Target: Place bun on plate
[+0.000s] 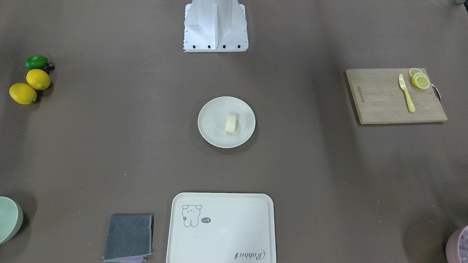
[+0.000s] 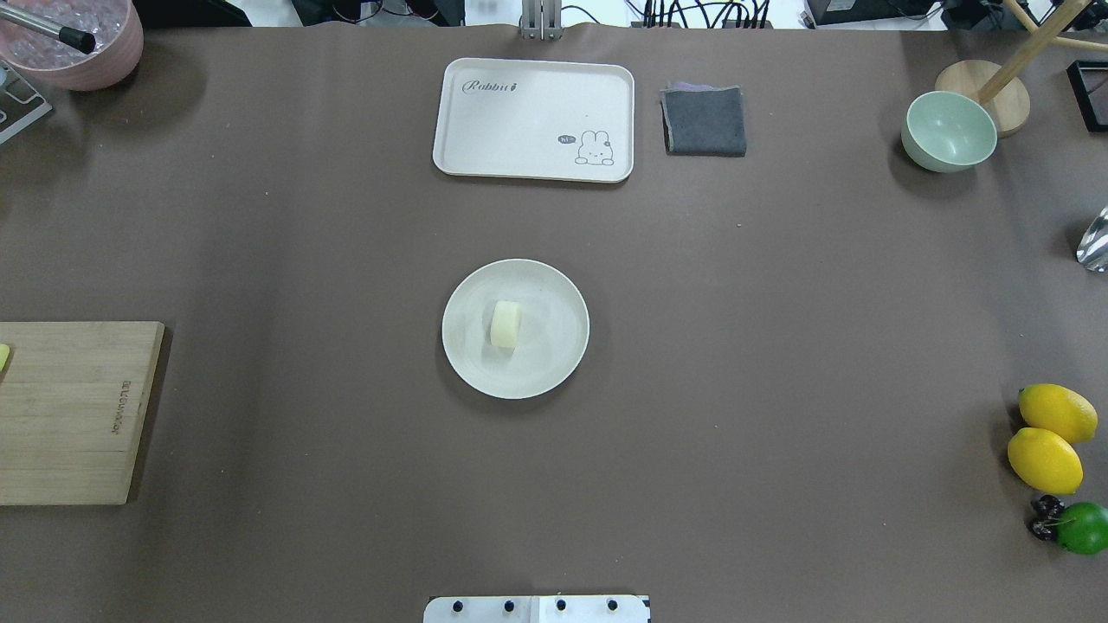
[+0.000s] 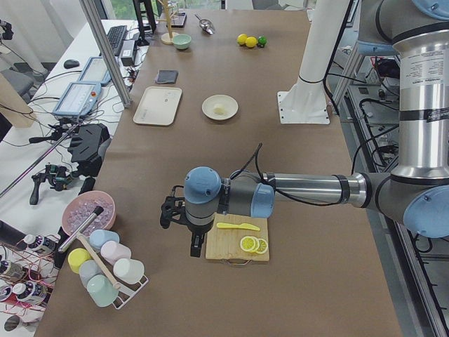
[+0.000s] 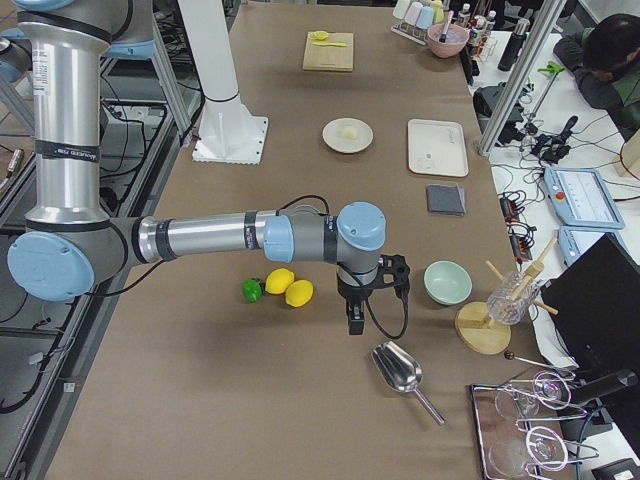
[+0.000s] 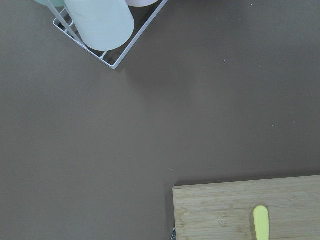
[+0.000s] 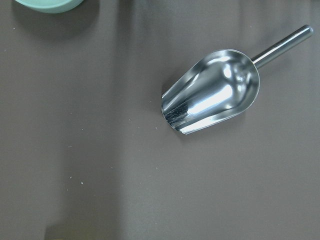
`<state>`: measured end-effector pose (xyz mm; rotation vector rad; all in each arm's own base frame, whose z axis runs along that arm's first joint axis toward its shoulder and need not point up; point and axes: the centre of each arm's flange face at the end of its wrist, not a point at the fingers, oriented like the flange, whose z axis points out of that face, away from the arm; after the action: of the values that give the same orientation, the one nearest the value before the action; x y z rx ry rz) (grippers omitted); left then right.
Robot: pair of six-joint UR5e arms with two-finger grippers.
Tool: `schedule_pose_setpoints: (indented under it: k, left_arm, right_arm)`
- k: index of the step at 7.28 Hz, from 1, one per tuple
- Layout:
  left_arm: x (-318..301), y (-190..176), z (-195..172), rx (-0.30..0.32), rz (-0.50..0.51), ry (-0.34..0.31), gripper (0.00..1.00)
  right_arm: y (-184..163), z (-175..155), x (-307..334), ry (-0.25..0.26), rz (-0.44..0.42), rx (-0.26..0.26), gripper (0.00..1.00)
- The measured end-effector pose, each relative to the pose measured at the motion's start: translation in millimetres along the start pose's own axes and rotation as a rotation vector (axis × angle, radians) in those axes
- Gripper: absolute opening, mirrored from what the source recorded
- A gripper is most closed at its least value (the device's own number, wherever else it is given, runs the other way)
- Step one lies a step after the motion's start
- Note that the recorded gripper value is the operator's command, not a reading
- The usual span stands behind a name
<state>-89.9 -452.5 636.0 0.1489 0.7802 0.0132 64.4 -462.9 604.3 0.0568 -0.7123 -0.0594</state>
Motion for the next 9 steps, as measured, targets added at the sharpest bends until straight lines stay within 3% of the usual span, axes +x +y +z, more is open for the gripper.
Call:
schedule_pose_setpoints:
  k: [9]
  left_arm:
    - [0.2, -2.0, -0.1, 0.0, 0.0, -0.002, 0.98]
  right_arm:
    - [4.6, 7.2, 6.0, -0.001, 0.013, -0.015, 1.0]
